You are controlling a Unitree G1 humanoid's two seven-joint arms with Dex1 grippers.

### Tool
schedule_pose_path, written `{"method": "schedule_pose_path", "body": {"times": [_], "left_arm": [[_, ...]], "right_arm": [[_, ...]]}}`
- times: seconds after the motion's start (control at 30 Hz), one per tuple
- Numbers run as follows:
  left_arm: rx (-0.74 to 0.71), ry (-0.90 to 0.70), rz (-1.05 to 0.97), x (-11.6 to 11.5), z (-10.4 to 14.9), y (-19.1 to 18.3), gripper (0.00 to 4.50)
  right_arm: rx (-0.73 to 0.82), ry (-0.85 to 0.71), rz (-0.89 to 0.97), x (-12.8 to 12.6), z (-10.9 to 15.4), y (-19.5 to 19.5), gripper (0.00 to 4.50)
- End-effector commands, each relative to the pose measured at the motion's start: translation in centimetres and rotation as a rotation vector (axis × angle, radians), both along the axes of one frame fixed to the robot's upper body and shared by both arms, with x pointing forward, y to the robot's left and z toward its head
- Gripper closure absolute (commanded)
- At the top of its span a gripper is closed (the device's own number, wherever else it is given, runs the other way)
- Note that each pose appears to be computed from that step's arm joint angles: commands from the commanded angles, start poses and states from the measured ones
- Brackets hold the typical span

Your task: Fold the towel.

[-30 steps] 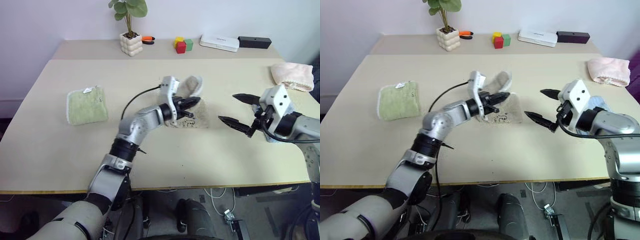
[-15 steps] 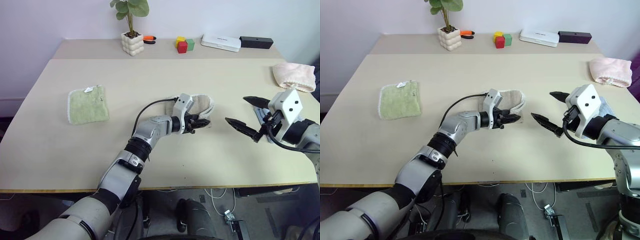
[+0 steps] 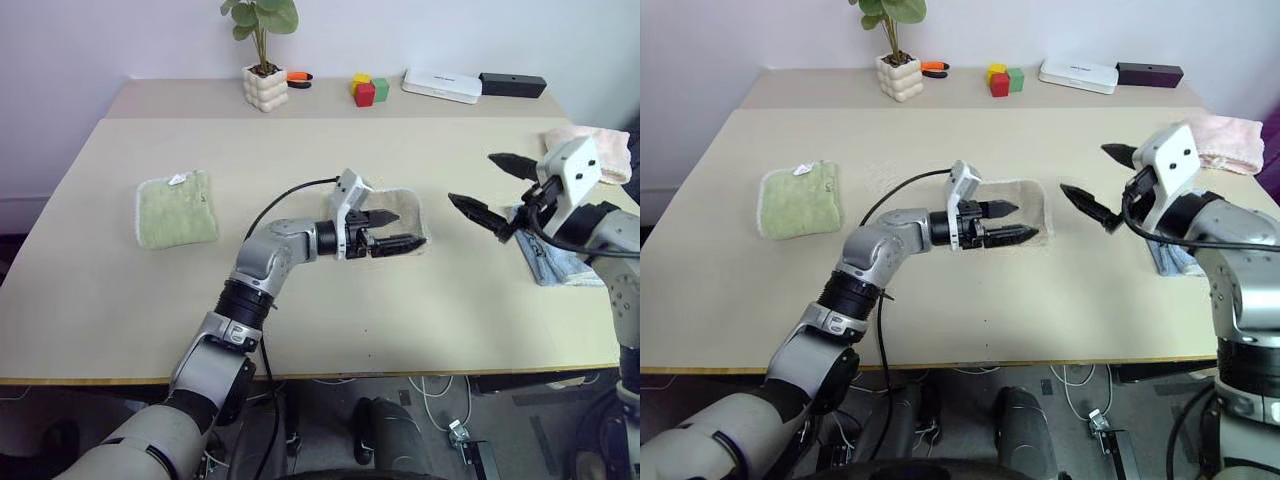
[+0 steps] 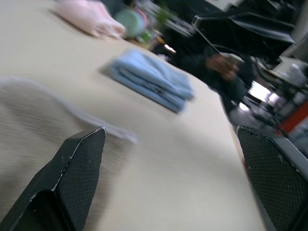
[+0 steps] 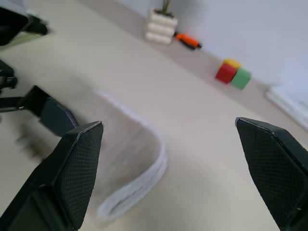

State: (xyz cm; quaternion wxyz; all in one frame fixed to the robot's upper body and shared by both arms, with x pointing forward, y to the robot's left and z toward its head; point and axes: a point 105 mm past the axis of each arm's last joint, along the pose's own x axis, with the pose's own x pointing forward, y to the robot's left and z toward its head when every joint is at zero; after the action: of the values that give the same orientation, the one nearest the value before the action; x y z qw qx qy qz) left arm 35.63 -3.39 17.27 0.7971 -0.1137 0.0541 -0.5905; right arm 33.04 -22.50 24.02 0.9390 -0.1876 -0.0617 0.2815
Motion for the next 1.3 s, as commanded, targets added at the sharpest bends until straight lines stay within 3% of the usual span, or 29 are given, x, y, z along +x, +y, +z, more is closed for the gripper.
{"method": "schedule_pose_path", "body": {"times": [0.03,0.07,0.1,0.13,0.23,0.37,0.43,0.67,0.87,1.03,1.3], "left_arm": [[-0.103,-0.039,0.254,3.2,2.7,2.4,0.04],[-0.119,-0.044,0.329,4.1,2.9,3.3,0.04],[-0.125,-0.053,0.383,4.6,3.0,3.9,0.58],[-0.137,-0.056,0.412,4.8,3.0,4.1,0.84],[-0.157,-0.047,0.513,5.4,2.8,4.5,2.38],[-0.145,-0.019,0.576,5.8,1.9,4.0,4.45],[-0.126,-0.009,0.579,5.8,1.3,3.2,4.5],[-0.04,0.058,0.549,5.6,-1.6,0.9,4.5],[0.073,0.14,0.615,6.3,-5.1,2.1,4.5],[0.112,0.147,0.649,6.5,-6.4,3.6,4.5],[0.064,0.102,0.654,6.6,-4.8,4.8,4.5]], "right_arm": [[0.069,-0.033,-0.065,1.4,0.3,0.4,0.0],[0.097,-0.038,-0.104,2.1,-0.2,0.9,0.0],[0.133,-0.031,-0.128,2.7,-0.6,1.4,0.0],[0.174,-0.016,-0.15,3.1,-1.1,1.8,0.0],[0.298,0.015,-0.208,4.2,-2.5,4.3,1.35],[0.351,0.024,-0.284,5.1,-3.5,6.3,3.4],[0.415,0.052,-0.334,5.8,-4.4,6.6,4.46],[0.377,0.125,-0.429,6.9,-9.0,6.7,4.46],[0.295,0.178,-0.498,6.7,-13.4,5.8,4.46],[0.288,0.153,-0.515,6.7,-13.2,5.1,4.46],[0.312,0.11,-0.495,7.2,-11.2,4.9,4.46]]}}
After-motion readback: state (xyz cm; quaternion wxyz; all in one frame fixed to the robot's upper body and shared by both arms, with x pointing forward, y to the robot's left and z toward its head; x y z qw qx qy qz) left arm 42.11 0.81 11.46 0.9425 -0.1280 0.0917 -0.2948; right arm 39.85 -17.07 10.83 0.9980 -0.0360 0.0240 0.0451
